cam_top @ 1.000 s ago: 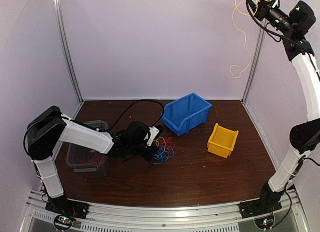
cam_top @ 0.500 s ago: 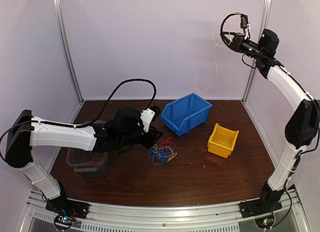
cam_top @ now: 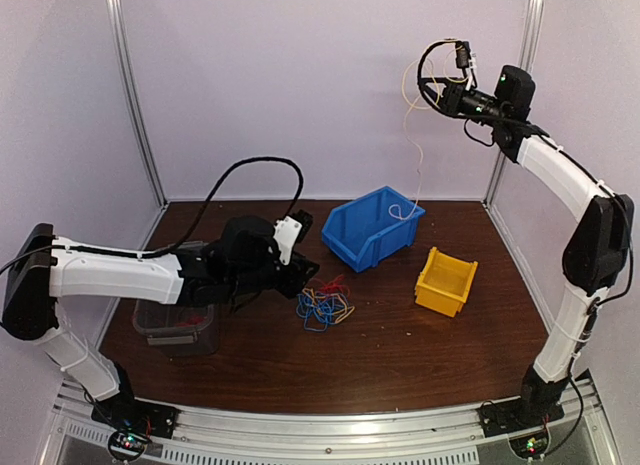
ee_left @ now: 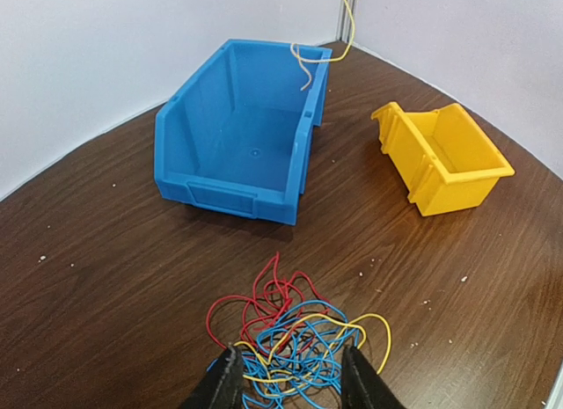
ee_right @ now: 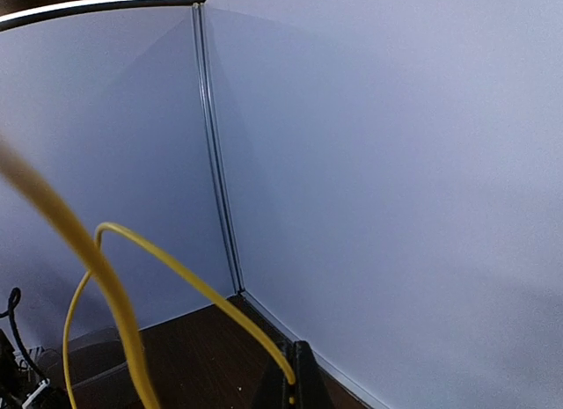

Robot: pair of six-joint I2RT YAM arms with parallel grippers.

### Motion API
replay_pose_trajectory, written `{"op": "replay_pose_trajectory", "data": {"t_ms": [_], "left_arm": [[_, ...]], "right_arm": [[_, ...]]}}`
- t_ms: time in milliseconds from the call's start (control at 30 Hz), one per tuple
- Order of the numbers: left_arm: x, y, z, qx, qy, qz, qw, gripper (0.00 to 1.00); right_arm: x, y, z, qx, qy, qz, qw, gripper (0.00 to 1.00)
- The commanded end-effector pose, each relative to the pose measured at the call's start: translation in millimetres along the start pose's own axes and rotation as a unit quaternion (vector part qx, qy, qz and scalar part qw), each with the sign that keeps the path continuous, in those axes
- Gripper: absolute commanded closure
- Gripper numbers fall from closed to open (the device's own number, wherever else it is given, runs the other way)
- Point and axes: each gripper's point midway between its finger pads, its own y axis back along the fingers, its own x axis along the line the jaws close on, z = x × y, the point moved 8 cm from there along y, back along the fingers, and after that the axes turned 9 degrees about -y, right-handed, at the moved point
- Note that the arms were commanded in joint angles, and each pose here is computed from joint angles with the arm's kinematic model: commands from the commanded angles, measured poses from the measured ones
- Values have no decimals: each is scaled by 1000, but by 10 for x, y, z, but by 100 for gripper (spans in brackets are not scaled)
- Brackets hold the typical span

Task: Untangle the cables

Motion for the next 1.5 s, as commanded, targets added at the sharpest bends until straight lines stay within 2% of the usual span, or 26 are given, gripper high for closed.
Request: {"op": "replay_pose_trajectory", "data": {"t_ms": [0, 367, 733, 867, 1133, 1300, 1367, 1467], "left_arm": [[13, 48, 7, -8, 9, 12, 1000, 61], [32, 134, 45, -15, 10, 13, 1000, 61], [63, 251, 93, -29, 17, 18, 999, 61], [84, 261, 100, -29, 7, 29, 999, 61], [99, 310, 189, -41, 5, 31, 999, 60], [108, 342, 176, -42, 8, 33, 999, 60], [109, 350, 184, -40, 12, 33, 999, 60], [108, 368, 185, -40, 22, 29, 999, 60]], "right_arm": [[-6, -84, -184, 23, 5, -5, 1000, 100], [-144, -270, -613, 65, -23, -20, 997, 100], [-403, -377, -1770, 178, -87, -61, 978, 100], [-414, -348, -2054, 219, -84, -79, 969, 99], [-622, -345, -2354, 249, -107, -135, 953, 98], [-674, -430, -2426, 261, -109, -141, 949, 97], [-666, -436, -2481, 269, -108, -152, 945, 94], [-645, -415, -2508, 281, -107, -154, 941, 79]]}}
